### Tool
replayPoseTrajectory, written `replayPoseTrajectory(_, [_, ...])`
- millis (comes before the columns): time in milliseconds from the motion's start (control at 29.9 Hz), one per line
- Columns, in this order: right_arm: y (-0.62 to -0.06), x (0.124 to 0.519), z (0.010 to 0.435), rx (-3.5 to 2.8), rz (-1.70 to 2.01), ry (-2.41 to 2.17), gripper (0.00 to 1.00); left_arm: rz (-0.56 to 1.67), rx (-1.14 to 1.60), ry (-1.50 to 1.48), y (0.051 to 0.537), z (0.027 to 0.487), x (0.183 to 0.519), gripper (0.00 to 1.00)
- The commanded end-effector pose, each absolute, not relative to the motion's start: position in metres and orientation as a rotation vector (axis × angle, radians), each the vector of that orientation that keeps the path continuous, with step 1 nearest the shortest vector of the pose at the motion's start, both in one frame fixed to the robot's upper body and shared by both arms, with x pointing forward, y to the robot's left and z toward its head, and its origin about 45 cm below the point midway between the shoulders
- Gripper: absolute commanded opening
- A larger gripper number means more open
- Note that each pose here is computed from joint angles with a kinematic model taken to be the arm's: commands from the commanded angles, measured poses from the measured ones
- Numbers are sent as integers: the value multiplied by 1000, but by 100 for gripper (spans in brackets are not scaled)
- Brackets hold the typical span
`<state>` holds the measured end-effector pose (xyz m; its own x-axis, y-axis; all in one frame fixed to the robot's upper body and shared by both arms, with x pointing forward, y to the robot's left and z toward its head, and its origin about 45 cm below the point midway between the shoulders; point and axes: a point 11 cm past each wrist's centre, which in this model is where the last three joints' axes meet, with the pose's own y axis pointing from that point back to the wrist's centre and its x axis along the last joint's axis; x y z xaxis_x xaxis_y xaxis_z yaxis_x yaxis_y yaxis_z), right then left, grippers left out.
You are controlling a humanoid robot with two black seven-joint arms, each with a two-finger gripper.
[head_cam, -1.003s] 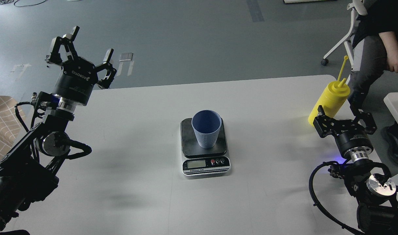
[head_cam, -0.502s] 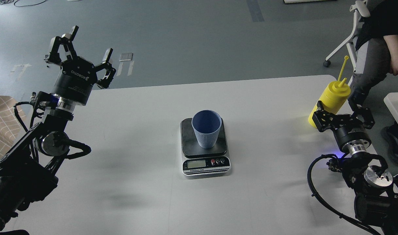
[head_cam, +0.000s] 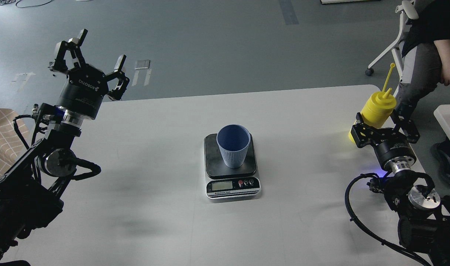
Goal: Pour seasoning into cup on scale with both arms
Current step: 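Close the right gripper around the yellow squeeze bottle, then lift the bottle with the right gripper and tip its nozzle over the cup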
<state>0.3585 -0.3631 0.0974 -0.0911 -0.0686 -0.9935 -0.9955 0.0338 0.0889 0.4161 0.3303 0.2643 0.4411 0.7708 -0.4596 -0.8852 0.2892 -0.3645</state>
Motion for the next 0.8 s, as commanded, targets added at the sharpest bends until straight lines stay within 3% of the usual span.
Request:
replayPoseTrajectory(0, [-362, 358, 97, -1196, 1218, 1337, 47, 1115, -629, 211, 330, 264, 416, 98])
replayPoseTrajectory(67, [-362, 358, 98, -1198, 1216, 1335, 44, 1115, -629, 211, 330, 264, 416, 98])
replayPoseTrajectory(134, [-361, 359, 98, -1202, 1217, 1337, 35, 1115, -628, 210, 330, 264, 416, 98])
replayPoseTrajectory(401, [-361, 359, 104, -1228, 1210, 1328, 34, 1117, -629, 210, 330, 264, 416, 98])
replayPoseTrajectory(602, [-350, 375, 140, -1443, 1145, 1347, 34, 1116, -630, 211, 330, 264, 416, 98])
replayPoseTrajectory(769, [-351, 391, 198, -1790, 944, 1503, 34, 1115, -631, 210, 330, 265, 417, 98])
